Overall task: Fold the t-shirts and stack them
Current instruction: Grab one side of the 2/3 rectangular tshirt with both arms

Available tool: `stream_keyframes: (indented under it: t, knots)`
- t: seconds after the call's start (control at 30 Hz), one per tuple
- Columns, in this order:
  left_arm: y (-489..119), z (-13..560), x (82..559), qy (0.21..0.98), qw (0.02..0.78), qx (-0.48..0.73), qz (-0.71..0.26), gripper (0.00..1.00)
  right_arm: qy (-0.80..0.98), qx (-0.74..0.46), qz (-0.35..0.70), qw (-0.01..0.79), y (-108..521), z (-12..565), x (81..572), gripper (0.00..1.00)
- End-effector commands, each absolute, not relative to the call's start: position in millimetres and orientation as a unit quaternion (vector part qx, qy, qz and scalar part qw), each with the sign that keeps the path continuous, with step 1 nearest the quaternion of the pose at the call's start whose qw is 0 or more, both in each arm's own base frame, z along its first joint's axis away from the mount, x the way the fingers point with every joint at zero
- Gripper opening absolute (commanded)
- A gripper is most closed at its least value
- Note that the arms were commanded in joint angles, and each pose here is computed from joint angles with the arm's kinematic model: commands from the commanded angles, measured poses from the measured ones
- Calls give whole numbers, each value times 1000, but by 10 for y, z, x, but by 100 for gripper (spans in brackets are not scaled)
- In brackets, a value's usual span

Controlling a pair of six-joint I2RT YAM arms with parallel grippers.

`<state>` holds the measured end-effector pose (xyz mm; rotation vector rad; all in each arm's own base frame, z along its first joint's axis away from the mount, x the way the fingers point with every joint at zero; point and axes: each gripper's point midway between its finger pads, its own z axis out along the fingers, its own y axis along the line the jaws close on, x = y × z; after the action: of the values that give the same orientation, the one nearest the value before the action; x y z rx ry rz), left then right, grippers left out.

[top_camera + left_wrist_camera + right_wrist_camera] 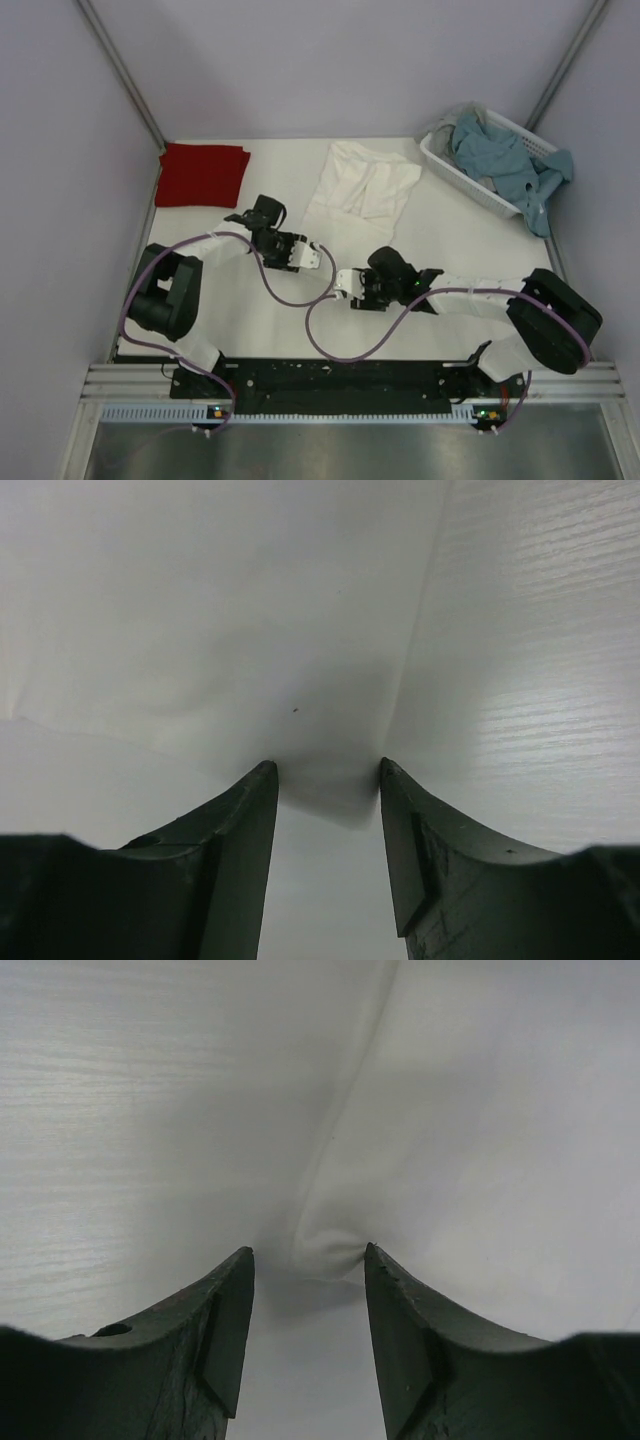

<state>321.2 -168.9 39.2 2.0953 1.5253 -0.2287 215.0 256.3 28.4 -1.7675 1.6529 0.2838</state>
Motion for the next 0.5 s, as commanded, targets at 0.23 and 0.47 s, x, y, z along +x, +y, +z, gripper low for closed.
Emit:
stream_keyframes:
  t: [0.23, 0.47]
  knots:
    - [-1560, 208, 2944, 542, 218, 807, -89, 50, 623, -701, 81, 338, 2722, 279, 2260, 35]
    - [-1543, 134, 3038, 582, 207, 784, -69, 0, 633, -691, 77, 341, 2675, 355, 2254, 0]
